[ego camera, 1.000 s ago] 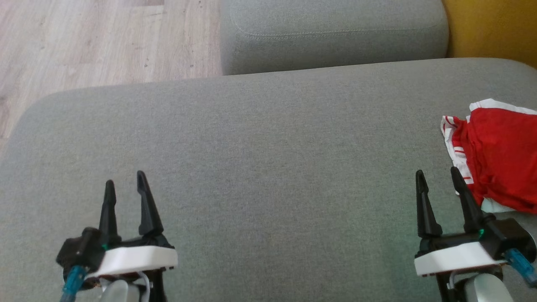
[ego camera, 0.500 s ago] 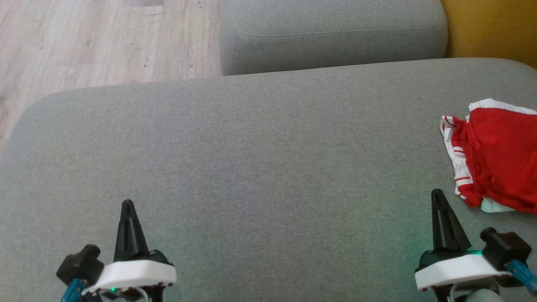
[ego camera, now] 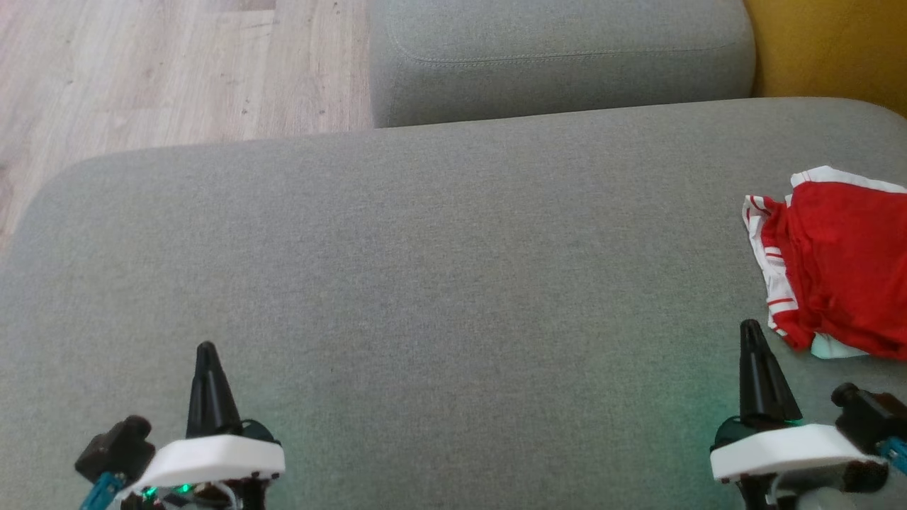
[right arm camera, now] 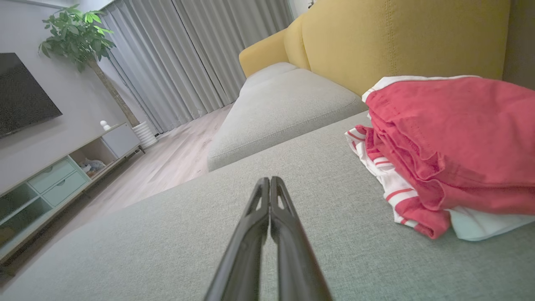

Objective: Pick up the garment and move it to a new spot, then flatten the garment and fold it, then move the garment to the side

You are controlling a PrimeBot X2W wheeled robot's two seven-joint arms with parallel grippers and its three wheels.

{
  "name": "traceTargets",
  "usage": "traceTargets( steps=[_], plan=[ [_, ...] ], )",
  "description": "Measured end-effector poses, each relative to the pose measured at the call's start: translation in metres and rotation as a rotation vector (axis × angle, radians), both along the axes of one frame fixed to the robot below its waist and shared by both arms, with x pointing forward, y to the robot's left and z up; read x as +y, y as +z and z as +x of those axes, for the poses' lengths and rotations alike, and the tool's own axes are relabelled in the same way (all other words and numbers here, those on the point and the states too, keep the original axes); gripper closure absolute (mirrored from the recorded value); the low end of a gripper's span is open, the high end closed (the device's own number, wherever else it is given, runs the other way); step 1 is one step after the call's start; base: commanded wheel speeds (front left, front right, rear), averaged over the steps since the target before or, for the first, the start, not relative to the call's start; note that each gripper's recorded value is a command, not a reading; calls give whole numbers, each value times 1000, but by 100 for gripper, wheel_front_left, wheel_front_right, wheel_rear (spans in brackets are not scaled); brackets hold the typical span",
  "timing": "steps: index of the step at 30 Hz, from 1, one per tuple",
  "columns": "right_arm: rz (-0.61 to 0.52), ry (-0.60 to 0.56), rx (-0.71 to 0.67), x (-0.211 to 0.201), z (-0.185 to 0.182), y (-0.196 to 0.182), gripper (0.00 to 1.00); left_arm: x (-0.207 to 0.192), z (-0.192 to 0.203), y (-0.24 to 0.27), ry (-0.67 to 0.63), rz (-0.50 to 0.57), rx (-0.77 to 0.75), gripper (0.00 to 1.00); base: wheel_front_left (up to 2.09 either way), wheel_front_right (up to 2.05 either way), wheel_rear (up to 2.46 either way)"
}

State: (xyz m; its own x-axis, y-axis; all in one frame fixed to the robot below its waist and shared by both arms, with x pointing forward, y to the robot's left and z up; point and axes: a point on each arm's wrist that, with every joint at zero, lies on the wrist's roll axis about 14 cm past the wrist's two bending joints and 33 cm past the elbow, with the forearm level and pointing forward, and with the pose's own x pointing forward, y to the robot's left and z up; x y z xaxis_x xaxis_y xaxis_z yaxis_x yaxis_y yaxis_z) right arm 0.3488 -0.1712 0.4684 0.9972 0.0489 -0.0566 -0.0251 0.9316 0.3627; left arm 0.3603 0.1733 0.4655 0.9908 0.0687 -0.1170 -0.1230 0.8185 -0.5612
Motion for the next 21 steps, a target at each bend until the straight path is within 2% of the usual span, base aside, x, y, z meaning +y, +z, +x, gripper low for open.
traceTargets(
  steps=[21],
  plan=[
    [247,-62,31,-10,4,-2,100,4,2,-4,14,-203,26,100,0,0,0]
  ],
)
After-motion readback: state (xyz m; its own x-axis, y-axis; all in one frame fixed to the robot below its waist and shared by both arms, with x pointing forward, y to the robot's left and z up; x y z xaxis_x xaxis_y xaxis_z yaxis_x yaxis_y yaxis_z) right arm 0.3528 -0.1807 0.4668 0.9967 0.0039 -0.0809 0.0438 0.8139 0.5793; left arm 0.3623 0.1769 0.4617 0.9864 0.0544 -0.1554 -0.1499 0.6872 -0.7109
